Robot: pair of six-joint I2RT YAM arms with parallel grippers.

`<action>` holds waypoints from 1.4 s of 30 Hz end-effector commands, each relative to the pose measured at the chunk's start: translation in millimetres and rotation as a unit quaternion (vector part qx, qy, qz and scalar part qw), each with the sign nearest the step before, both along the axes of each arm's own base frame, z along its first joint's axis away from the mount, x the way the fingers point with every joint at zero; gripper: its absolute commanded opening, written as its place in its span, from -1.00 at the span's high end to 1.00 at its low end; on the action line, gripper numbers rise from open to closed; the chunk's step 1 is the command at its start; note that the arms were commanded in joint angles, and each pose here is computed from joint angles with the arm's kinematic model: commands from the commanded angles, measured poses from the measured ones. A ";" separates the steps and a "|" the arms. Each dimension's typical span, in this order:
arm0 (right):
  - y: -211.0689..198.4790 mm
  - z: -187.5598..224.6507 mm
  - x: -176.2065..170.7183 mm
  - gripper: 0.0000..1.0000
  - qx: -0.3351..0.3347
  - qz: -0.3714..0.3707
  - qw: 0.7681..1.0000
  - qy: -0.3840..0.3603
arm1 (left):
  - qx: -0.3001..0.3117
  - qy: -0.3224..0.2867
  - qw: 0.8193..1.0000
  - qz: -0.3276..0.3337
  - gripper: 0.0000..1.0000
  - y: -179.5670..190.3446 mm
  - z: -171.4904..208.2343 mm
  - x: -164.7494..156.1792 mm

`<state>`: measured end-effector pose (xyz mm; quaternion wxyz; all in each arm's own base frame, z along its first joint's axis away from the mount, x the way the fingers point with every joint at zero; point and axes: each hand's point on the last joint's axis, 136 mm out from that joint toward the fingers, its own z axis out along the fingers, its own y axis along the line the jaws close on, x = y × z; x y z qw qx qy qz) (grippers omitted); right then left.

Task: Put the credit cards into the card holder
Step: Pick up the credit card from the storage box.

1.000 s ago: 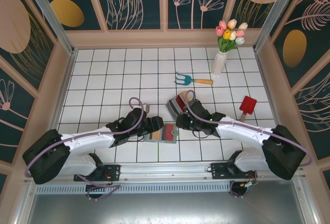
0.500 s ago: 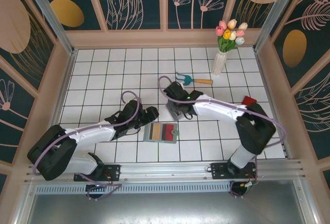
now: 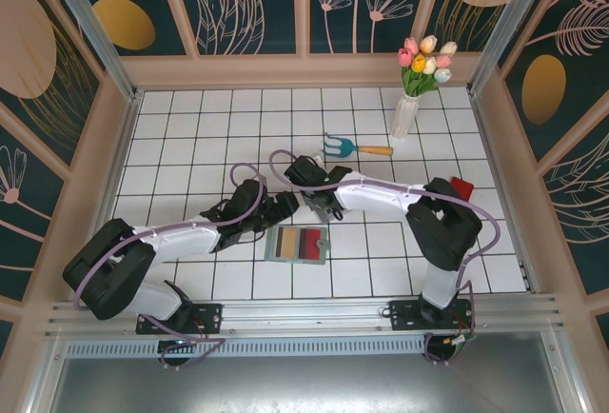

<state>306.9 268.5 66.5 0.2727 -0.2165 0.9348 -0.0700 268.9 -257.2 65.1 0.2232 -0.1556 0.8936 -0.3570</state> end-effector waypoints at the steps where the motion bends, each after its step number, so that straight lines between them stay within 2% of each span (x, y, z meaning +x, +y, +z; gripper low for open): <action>1: -10.6 -1.1 2.2 0.14 -0.048 -0.002 0.999 -0.008 | -0.016 -0.008 1.000 0.001 -0.59 -6.3 8.6 8.2; 16: -17.5 21.0 5.5 0.31 -0.068 -0.009 0.997 -0.045 | -0.018 -0.002 1.000 -0.003 -0.59 -8.5 5.8 6.9; 22: -20.9 22.6 4.4 0.51 -0.072 -0.011 0.996 -0.047 | -0.018 0.002 1.000 -0.006 -0.59 -9.2 3.5 5.8; 31: -25.0 29.5 5.4 0.69 -0.078 -0.015 0.995 -0.056 | -0.020 0.002 1.000 -0.010 -0.59 -11.7 4.2 5.8; 38: -23.0 37.8 4.0 0.88 -0.067 -0.012 0.996 -0.055 | -0.020 0.002 1.000 -0.011 -0.60 -12.3 4.0 6.1; 42: -17.2 46.8 0.0 0.95 -0.033 -0.011 0.998 -0.048 | -0.019 0.001 1.000 -0.010 -0.60 -11.8 5.7 6.8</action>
